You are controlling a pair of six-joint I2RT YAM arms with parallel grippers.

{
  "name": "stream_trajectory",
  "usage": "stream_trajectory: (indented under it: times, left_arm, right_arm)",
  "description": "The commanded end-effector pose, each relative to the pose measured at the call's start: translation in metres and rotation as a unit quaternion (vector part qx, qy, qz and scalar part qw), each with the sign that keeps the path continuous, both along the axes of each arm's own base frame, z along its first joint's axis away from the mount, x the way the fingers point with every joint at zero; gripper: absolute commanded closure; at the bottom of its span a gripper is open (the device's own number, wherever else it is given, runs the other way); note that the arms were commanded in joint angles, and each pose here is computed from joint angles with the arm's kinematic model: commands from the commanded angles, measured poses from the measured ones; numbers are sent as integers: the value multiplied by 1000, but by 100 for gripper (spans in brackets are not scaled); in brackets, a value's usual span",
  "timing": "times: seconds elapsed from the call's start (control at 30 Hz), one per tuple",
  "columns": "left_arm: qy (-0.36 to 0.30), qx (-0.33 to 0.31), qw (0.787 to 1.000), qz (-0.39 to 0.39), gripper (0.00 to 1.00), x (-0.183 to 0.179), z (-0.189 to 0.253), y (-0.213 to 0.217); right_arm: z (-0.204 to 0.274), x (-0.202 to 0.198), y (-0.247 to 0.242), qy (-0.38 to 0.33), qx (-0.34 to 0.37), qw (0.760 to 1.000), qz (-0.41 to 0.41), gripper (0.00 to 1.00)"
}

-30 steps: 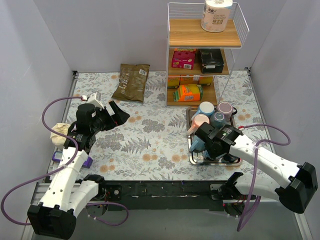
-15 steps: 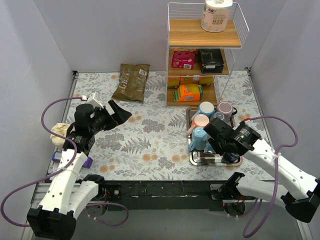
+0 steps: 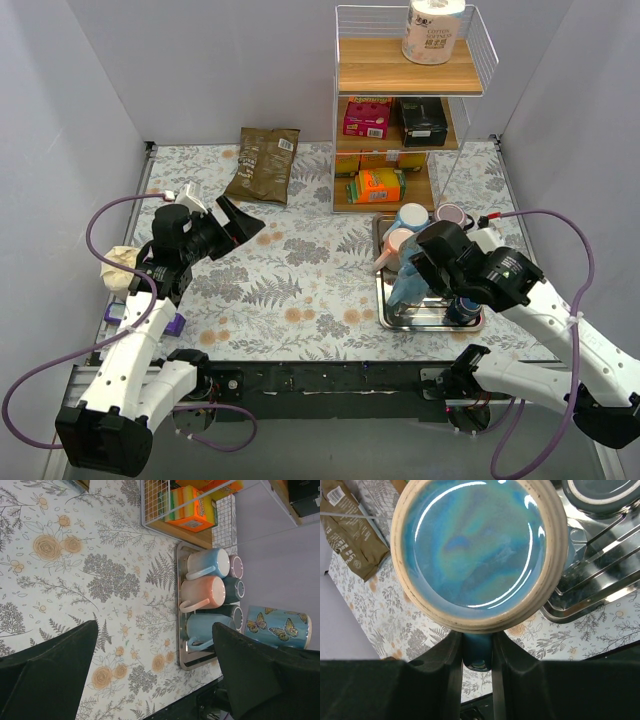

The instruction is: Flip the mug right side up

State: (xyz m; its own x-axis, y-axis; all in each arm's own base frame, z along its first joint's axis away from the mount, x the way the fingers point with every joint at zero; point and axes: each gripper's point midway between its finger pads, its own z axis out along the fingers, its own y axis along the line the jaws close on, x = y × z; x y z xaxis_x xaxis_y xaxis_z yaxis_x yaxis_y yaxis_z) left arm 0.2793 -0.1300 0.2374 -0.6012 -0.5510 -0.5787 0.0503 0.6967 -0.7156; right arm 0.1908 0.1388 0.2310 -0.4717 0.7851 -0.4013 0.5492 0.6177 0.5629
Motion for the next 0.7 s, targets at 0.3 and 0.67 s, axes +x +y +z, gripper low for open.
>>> stream_trajectory:
  times: [0.3, 0.67]
  left_arm:
    - [-46, -34, 997, -43, 2, -5, 30, -15]
    - [-92, -127, 975, -157, 2, -37, 49, -48]
  right_arm:
    - [100, 32, 34, -219, 25, 966, 132, 99]
    - [138, 34, 127, -313, 111, 892, 307, 99]
